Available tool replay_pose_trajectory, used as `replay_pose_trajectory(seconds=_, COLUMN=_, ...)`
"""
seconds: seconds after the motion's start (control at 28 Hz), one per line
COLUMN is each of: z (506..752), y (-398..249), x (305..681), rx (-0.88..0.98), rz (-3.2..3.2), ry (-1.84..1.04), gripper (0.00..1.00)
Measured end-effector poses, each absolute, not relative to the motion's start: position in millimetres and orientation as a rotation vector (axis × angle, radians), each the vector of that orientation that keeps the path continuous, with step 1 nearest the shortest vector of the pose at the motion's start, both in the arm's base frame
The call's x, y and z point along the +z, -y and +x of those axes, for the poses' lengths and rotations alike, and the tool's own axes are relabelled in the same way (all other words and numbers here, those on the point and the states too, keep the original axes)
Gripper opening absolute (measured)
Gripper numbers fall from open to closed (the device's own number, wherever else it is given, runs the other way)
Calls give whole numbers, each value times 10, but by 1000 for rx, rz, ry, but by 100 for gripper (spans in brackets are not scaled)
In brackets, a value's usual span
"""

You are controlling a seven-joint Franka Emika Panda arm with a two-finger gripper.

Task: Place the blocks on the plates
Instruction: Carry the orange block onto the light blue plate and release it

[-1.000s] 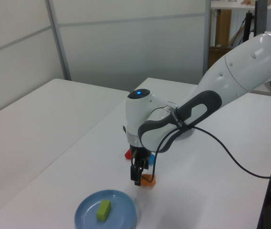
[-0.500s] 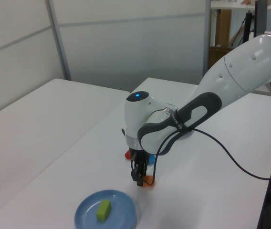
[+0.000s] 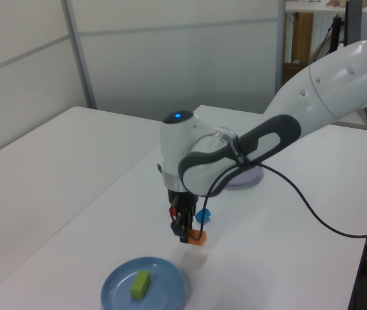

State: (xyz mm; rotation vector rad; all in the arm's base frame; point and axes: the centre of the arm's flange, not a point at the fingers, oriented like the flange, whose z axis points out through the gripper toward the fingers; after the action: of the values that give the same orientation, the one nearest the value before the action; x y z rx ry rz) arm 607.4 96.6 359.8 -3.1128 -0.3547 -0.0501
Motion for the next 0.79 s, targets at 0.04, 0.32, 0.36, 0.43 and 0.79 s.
replay_pose_trajectory(seconds=0.04, z=6086, y=-1023, x=3669, rx=-49, rz=-3112, ry=365, gripper=34)
replay_pose_trajectory(seconds=0.32, z=6018, y=-1870, x=3977, rx=-98, rz=-3102, ry=399, gripper=34)
replay_pose_trajectory(seconds=0.36, z=5999, y=-1968, x=3970, rx=-99, rz=-3103, ry=410, gripper=34)
replay_pose_trajectory(seconds=0.43, z=5969, y=-2167, x=3939, rx=-101, rz=-3111, ry=428, gripper=34)
replay_pose_trajectory(seconds=0.79, z=5937, y=-2836, x=3514, rx=-91, rz=-3152, ry=504, gripper=34)
